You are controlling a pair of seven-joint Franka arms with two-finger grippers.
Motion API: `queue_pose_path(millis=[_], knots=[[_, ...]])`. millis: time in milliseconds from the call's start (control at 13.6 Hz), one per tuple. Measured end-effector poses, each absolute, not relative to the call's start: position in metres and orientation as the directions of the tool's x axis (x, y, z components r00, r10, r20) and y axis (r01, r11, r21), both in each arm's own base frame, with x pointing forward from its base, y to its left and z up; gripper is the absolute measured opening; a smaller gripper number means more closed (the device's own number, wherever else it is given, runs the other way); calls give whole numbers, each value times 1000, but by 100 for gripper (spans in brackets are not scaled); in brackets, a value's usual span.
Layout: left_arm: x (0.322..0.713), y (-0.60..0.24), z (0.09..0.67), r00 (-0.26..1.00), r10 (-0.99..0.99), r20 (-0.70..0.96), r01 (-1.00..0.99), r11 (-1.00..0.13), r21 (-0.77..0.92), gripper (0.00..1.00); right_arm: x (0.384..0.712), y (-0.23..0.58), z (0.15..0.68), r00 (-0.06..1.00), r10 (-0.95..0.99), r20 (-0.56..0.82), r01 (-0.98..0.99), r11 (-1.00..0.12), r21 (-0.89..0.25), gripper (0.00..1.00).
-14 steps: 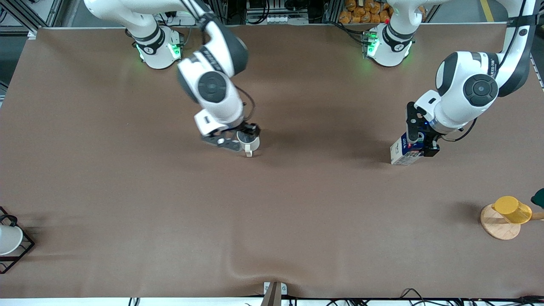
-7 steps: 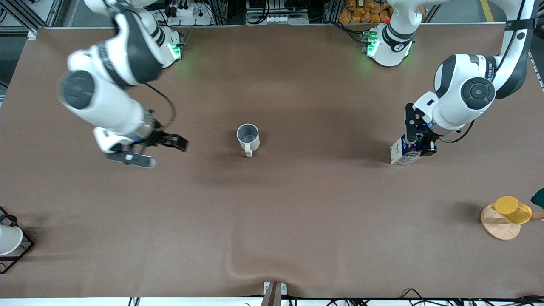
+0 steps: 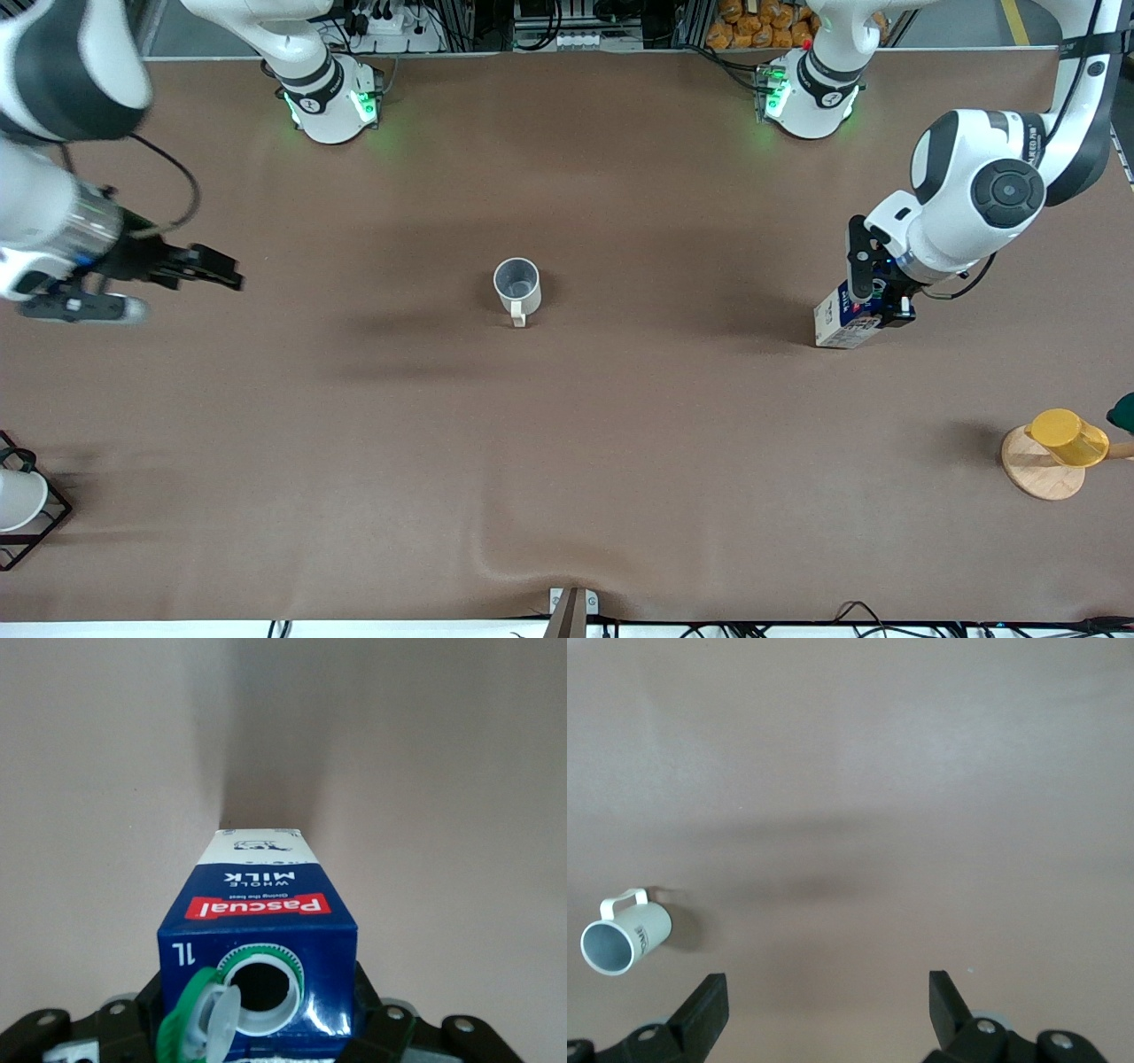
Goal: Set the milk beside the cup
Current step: 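Carry the milk carton with the left gripper toward the white mug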
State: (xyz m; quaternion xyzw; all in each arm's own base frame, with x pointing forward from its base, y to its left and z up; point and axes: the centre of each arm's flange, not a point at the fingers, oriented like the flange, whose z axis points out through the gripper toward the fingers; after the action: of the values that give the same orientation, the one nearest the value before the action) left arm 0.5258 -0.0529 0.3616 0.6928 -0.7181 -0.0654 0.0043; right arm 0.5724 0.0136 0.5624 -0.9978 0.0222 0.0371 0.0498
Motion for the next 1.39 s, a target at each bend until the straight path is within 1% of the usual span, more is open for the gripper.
queue_pose_path(millis=[220,366,586,806,953,1099,1392], knots=[[526,-69,376,81,-994,-73,-985,-91,149,76,566,2,600,999,-9,-45,-8,-1000,2,100],[524,-98,390,173,-981,-86,-969,-185,162,76,561,4,611,1000,0,-29,1,-1000,19,100],[519,-149,408,305,-946,-110,-938,-318,135,76,556,3,621,1000,-4,-30,-4,-1000,13,100],[505,-201,420,433,-892,-131,-888,-447,112,76,554,0,621,999,-12,-45,-12,-1000,1,100],[495,-239,425,507,-853,-122,-847,-519,110,76,551,1,619,997,-15,-73,-17,-999,-32,100],[479,-283,425,576,-807,-128,-802,-589,104,76,549,-7,618,996,-31,-88,-36,-998,-56,100],[441,-376,415,696,-702,-153,-695,-712,100,76,545,-16,615,993,-20,-117,-27,-998,-65,100]])
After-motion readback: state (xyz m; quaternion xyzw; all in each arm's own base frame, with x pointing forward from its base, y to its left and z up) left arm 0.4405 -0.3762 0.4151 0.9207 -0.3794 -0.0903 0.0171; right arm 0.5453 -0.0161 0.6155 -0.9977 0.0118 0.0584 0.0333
